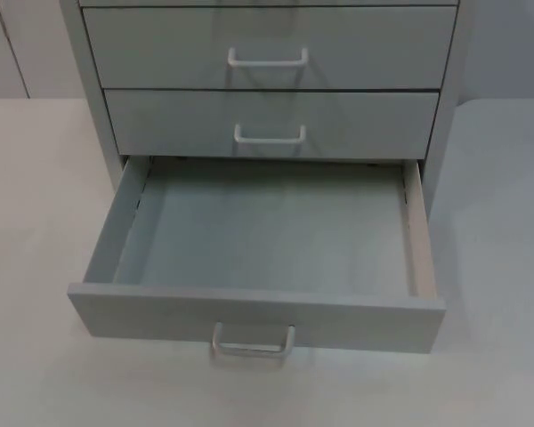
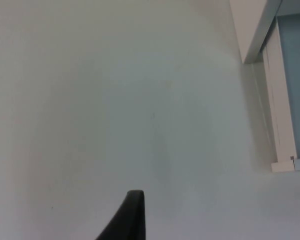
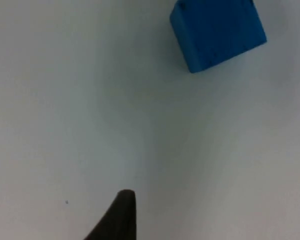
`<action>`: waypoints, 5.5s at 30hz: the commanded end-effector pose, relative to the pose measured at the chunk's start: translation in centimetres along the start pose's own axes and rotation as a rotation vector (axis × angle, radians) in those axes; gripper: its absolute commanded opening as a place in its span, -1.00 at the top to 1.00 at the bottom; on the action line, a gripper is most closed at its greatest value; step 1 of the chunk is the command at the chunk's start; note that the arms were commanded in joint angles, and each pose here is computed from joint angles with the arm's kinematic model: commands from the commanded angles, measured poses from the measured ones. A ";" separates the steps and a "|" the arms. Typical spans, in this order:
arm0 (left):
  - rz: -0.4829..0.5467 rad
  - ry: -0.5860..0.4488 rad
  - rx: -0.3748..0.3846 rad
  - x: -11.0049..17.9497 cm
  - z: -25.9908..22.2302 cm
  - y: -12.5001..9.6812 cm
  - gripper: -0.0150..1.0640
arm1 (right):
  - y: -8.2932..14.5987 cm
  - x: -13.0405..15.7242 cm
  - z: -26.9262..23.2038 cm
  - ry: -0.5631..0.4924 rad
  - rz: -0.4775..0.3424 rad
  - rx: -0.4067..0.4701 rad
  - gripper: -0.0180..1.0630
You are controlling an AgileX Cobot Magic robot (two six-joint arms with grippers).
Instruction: Open the drawer with the left hand, place the block into the drawer with the right hand, then close the drawer with the left hand.
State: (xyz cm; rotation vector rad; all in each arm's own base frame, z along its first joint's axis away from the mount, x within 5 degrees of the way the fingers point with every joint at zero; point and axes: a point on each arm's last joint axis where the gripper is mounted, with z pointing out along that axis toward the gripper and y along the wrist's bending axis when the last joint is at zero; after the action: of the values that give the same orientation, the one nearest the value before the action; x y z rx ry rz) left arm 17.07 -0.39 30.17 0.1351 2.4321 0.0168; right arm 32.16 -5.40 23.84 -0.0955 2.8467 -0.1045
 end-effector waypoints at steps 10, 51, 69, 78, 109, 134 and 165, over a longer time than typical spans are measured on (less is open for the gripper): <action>-0.011 -0.006 -0.005 0.1 -0.1 0.1 -0.98 | -1.4 -5.3 6.9 0.093 -0.212 -0.027 -0.99; -0.005 -0.020 -0.012 0.0 0.0 0.2 -0.98 | -1.5 -7.1 11.8 0.005 -0.185 -0.023 0.97; -0.007 -0.014 -0.010 0.0 0.0 0.1 -0.98 | 0.4 -2.5 -3.4 -0.106 0.074 -0.005 0.97; -0.008 -0.011 -0.009 0.0 0.0 0.1 -0.98 | 4.5 2.5 -5.0 -0.158 0.056 -0.042 0.97; -0.014 -0.002 -0.002 0.1 0.0 0.1 -0.98 | 28.8 5.8 -2.7 -0.317 -0.097 -0.197 0.97; -0.021 0.001 0.005 0.1 0.0 0.0 -0.98 | 38.2 2.0 8.1 -0.297 -0.055 -0.152 0.97; -0.022 -0.005 0.006 0.1 0.0 0.0 -0.98 | 37.9 1.9 8.9 -0.290 -0.005 -0.135 -0.54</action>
State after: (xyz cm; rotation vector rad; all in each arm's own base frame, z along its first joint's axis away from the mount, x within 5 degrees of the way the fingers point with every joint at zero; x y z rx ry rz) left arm 17.05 -0.41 30.15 0.1340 2.4342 0.0141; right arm 30.59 31.68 10.48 -0.1422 2.5847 0.0851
